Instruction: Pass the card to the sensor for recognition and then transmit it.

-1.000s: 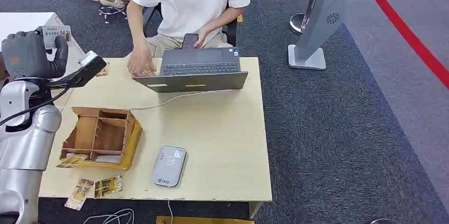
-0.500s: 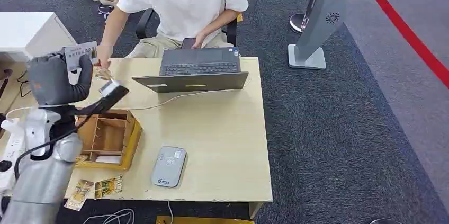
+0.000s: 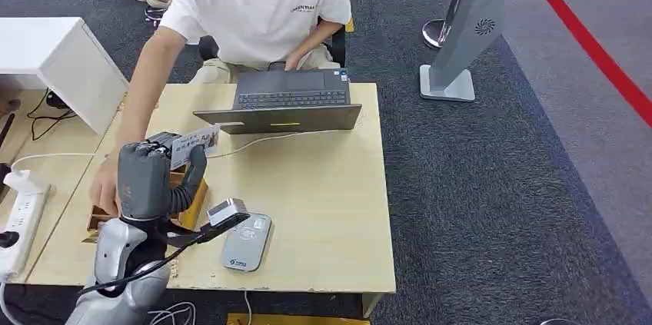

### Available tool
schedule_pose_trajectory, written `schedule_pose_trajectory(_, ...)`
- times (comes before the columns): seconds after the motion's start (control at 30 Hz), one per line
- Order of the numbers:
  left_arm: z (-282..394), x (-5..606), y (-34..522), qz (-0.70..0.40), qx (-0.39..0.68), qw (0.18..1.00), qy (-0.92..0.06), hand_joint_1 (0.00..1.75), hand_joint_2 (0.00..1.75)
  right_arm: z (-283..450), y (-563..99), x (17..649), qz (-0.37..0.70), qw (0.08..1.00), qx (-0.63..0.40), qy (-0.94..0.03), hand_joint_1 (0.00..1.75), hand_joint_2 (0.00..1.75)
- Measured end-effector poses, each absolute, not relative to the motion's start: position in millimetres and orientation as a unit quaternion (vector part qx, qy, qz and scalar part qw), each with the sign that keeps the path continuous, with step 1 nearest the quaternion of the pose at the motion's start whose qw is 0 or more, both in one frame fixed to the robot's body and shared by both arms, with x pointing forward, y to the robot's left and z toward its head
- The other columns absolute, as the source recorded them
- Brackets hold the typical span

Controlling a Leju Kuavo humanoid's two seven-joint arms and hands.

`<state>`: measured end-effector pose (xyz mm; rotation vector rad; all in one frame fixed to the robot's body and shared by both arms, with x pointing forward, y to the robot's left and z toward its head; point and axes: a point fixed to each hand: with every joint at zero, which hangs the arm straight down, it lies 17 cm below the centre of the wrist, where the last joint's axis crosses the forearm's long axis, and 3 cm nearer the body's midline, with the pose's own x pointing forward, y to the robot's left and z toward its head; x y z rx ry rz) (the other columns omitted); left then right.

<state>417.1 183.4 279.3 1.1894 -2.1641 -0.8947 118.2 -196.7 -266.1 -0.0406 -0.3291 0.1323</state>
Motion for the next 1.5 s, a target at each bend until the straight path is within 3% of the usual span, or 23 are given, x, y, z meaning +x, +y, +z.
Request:
schedule_pose_trajectory(0.77,191.7,426.8,183.0,-0.416,0.438,0.342,-0.720,1.75,1.75,-266.7,-196.7,115.1,0.060,0.985,-0.021,-0.162,0.00,1.75)
schedule_pose_trajectory(1.5,135.6,395.2,161.8,-0.462,0.397,0.386,-0.693,1.75,1.75,-267.6,-199.3,110.7,0.042,0.986,-0.023,-0.160,0.00,1.75)
